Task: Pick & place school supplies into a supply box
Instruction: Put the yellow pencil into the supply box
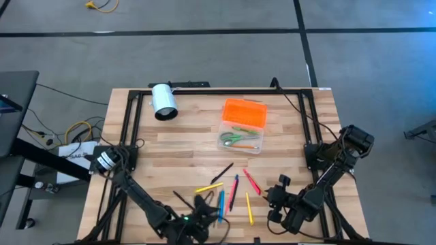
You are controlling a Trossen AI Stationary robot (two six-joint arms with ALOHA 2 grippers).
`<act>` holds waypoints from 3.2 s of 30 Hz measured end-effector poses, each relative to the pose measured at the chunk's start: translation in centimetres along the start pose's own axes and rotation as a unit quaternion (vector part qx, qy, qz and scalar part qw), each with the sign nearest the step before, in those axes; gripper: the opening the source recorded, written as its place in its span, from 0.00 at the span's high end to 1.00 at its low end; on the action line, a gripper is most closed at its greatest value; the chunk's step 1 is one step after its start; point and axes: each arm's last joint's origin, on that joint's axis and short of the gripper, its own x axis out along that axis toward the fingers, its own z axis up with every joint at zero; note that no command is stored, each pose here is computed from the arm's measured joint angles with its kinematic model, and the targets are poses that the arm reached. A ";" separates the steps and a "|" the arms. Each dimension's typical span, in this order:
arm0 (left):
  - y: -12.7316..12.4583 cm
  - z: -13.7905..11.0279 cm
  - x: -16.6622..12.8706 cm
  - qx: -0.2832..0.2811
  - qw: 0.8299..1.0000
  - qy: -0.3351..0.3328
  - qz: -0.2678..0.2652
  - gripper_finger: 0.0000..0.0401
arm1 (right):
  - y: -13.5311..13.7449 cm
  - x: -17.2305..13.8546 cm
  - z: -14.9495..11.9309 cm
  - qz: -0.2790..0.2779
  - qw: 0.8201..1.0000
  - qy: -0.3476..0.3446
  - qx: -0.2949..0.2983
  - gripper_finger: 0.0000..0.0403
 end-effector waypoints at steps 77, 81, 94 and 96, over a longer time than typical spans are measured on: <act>-1.0 -1.4 -0.6 -0.041 0.996 0.041 -0.072 0.65 | -2.7 4.0 -0.2 -0.147 0.978 0.147 -0.014 1.00; -1.0 -1.4 -0.6 -0.040 0.997 0.042 -0.058 0.65 | -2.7 4.2 -0.1 -0.161 0.976 0.130 -0.066 1.00; -1.0 -2.1 -0.8 -0.050 0.996 0.068 -0.037 0.65 | -1.4 6.2 0.7 -0.291 0.936 0.109 -0.167 1.00; -1.0 -2.1 -0.8 -0.051 0.996 0.070 -0.037 0.65 | -1.2 5.9 1.2 -0.306 0.933 0.084 -0.170 1.00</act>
